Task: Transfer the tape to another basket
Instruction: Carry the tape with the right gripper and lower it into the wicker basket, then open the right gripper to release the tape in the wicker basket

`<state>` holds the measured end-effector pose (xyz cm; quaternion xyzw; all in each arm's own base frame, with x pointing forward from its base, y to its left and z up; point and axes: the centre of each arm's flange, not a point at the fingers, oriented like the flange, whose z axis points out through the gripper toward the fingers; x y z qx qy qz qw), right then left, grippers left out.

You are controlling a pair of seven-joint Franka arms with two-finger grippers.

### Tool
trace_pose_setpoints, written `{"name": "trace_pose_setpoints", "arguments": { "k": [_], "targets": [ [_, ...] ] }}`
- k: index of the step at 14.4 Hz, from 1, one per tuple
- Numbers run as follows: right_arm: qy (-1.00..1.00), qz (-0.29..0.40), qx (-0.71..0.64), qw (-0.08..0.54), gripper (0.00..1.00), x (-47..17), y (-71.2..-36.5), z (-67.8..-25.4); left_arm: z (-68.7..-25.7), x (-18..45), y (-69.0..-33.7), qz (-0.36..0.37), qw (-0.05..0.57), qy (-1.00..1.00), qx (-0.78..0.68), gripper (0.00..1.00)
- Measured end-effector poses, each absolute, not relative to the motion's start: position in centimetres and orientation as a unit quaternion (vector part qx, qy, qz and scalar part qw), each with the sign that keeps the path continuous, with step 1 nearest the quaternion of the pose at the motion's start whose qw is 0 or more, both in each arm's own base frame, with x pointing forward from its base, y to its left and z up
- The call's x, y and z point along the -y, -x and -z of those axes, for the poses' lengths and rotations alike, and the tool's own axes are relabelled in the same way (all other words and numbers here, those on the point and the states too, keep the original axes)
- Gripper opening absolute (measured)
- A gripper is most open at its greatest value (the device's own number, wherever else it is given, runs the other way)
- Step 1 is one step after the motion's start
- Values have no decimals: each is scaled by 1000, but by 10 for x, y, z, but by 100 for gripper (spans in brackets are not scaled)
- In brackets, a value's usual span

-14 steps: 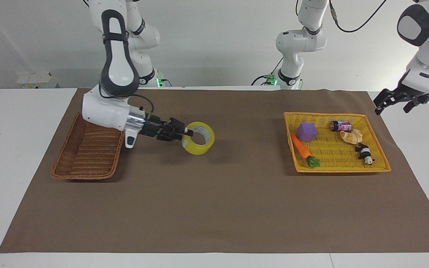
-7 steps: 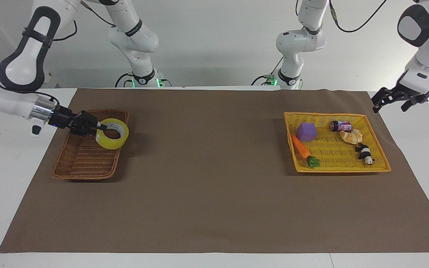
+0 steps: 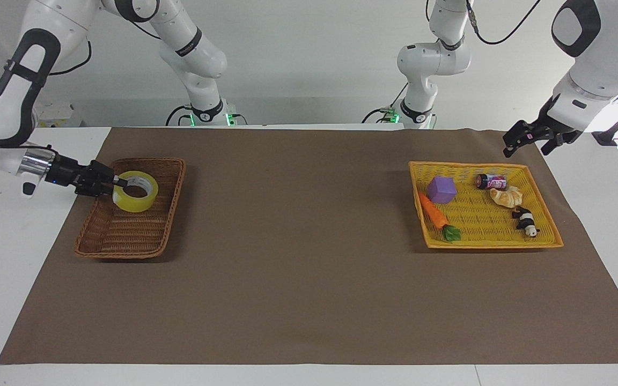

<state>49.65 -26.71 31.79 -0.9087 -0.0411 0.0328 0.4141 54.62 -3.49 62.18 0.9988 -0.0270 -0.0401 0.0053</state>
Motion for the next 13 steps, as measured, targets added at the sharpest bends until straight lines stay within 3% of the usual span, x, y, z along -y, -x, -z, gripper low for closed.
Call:
{"name": "trace_pose_setpoints", "arguments": {
  "k": [6,7,11,13],
  "targets": [
    [909,-28,78,408,54,264,-499,-301,-628,38,-551,44,2,-999,30,100],
    [912,-28,87,400,59,261,-502,-302,-628,37,-551,46,1,-999,29,100],
    [921,-16,125,368,100,251,-517,-312,-623,41,-551,52,0,-998,33,100],
    [937,-14,168,306,100,239,-531,-338,-616,42,-550,59,-1,-998,34,100]
  ]
}}
